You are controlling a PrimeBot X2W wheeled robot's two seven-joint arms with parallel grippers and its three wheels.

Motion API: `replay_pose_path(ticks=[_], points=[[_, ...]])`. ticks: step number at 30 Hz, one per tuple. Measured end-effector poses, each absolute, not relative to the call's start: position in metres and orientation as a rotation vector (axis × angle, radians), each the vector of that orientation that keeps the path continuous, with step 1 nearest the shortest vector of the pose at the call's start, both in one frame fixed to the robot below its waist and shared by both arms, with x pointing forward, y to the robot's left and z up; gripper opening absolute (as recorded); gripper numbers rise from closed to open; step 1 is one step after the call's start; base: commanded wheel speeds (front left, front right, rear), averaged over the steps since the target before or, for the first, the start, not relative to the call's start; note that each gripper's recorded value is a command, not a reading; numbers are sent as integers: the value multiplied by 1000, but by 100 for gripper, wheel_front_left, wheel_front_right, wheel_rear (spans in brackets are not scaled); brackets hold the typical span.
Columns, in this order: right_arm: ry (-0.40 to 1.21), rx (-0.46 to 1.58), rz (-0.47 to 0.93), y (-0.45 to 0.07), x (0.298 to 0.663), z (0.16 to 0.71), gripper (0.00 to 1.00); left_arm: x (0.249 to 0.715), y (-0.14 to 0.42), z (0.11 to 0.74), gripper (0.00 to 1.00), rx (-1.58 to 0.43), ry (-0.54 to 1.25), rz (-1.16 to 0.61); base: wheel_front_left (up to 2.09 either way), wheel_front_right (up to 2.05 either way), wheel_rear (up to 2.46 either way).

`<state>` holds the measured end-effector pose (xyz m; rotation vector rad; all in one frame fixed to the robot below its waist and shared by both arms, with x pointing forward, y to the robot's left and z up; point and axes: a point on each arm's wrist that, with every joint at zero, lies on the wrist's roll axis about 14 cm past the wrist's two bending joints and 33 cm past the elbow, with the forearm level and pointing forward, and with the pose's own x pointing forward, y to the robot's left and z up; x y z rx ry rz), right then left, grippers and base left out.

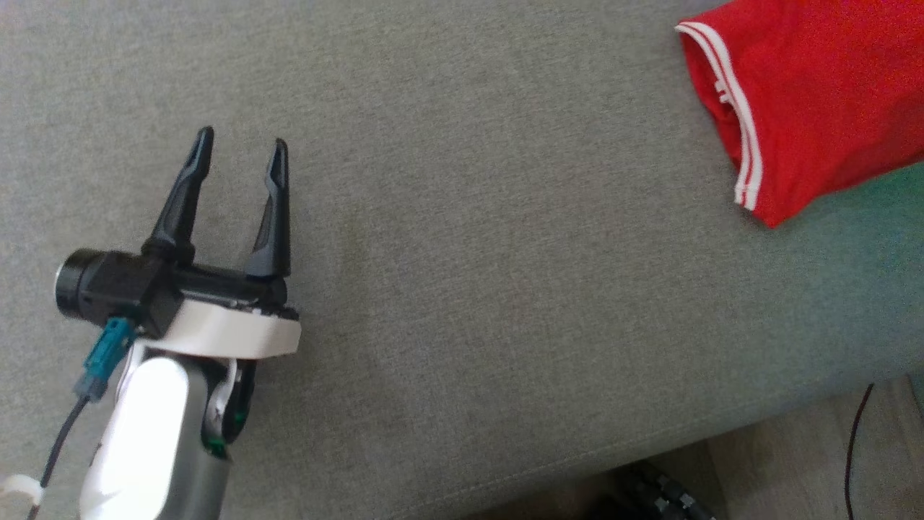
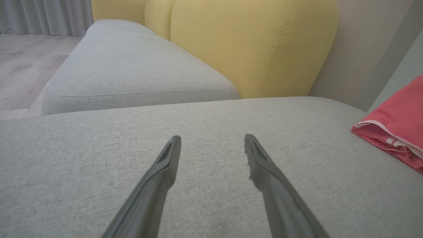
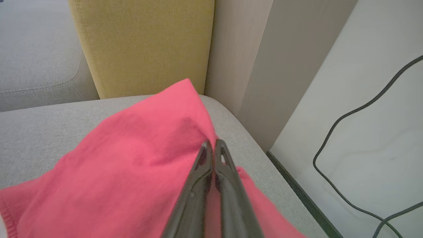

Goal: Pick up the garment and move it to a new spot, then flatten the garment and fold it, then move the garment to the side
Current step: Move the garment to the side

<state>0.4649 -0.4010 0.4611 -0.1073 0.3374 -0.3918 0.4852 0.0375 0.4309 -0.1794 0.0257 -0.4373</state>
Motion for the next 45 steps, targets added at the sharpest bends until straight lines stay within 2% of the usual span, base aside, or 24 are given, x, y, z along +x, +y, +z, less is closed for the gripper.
replay_pose_path(ticks=[5, 15, 16, 18, 19, 23, 30, 34, 40, 45], points=[[375, -114, -404, -404, 474, 447, 0, 492, 43, 424, 100, -174, 33, -425, 0, 0, 0], [524, -111, -435, -406, 460, 401, 0, 492, 47, 414, 100, -171, 54, -413, 0, 0, 0], [534, -108, -439, -407, 459, 400, 17, 492, 47, 415, 100, -171, 53, -414, 0, 0, 0], [535, -99, -448, -407, 461, 401, 84, 492, 47, 416, 100, -171, 50, -415, 0, 0, 0], [537, -96, -450, -406, 461, 401, 100, 492, 47, 417, 100, -170, 48, -415, 0, 0, 0], [518, -103, -445, -401, 463, 410, 100, 491, 47, 426, 100, -164, 31, -416, 0, 0, 0], [357, -146, -391, -378, 466, 454, 100, 483, 50, 447, 100, -166, 0, -401, 0, 0, 0], [264, -134, -322, -343, 454, 470, 100, 467, 58, 454, 100, -166, 9, -372, 0, 0, 0], [154, -34, -126, -256, 436, 487, 100, 447, 91, 469, 100, -135, -4, -278, 0, 0, 0], [86, 20, 4, -206, 427, 503, 100, 427, 119, 476, 100, -113, -4, -195, 0, 0, 0]])
